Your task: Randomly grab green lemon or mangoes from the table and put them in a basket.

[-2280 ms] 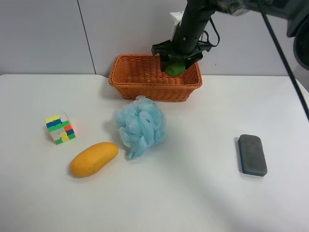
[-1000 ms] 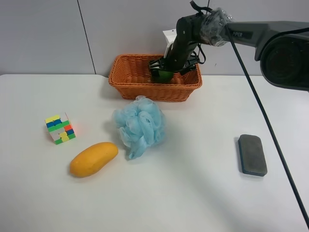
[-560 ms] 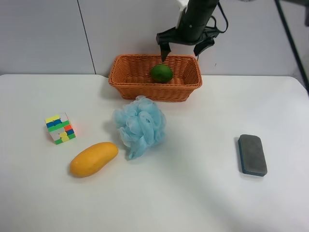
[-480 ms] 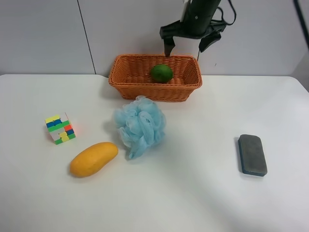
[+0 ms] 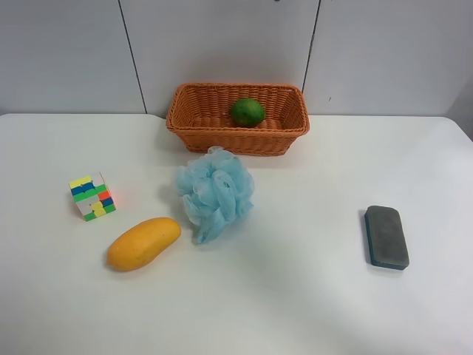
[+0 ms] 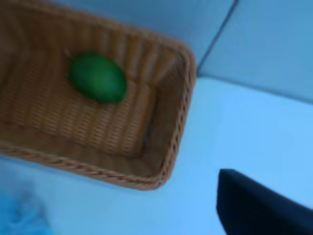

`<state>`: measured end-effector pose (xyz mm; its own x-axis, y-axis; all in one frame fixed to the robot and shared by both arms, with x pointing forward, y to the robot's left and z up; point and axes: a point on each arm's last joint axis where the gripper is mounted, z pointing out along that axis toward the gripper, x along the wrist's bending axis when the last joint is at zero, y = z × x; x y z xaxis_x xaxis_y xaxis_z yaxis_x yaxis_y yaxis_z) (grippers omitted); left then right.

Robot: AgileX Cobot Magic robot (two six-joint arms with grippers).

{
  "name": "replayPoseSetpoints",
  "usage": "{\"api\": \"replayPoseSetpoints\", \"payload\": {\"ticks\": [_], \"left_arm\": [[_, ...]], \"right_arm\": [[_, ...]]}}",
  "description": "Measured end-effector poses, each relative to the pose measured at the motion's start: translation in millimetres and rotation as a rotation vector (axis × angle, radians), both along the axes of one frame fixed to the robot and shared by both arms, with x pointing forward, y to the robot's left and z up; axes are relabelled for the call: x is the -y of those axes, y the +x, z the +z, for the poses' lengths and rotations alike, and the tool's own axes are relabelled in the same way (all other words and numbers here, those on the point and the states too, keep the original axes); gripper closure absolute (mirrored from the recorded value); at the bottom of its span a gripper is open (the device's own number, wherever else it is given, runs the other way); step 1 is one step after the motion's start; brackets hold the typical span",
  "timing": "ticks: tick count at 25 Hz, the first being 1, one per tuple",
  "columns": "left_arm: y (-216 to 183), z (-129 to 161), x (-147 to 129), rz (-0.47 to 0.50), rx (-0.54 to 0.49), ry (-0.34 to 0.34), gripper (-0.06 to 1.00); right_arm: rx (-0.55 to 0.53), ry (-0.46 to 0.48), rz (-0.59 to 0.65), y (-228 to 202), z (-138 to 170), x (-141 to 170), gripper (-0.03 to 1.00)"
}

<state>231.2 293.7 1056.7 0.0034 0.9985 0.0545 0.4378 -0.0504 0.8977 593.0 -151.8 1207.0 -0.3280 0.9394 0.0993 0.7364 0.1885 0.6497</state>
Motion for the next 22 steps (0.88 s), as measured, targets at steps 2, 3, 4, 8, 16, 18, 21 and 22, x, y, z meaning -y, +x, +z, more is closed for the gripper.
{"api": "replayPoseSetpoints", "payload": {"ticks": [2, 3, 4, 8, 16, 18, 21, 22], "left_arm": [[0, 0, 0, 0.0, 0.0, 0.0, -0.05], [0, 0, 0, 0.0, 0.0, 0.0, -0.05], [0, 0, 0, 0.0, 0.0, 0.0, -0.05], [0, 0, 0, 0.0, 0.0, 0.0, -0.05], [0, 0, 0, 0.0, -0.001, 0.0, -0.05], [0, 0, 0, 0.0, -0.001, 0.0, -0.05], [0, 0, 0, 0.0, -0.001, 0.0, -0.05], [0, 0, 0, 0.0, -0.001, 0.0, -0.05]], "right_arm": [[0.032, 0.006, 0.031, -22, 15, 4, -0.02], [0.039, 0.004, 0.049, -37, 20, 6, -0.02], [0.047, 0.007, 0.065, -53, 25, 8, -0.02], [0.008, -0.01, 0.114, -116, 17, 23, -0.02], [-0.063, -0.04, 0.152, -230, -42, 73, -0.02], [-0.053, -0.037, 0.153, -254, -57, 86, -0.02], [-0.048, -0.036, 0.154, -284, -85, 102, -0.02], [-0.033, -0.034, 0.152, -293, -92, 108, -0.02]]}}
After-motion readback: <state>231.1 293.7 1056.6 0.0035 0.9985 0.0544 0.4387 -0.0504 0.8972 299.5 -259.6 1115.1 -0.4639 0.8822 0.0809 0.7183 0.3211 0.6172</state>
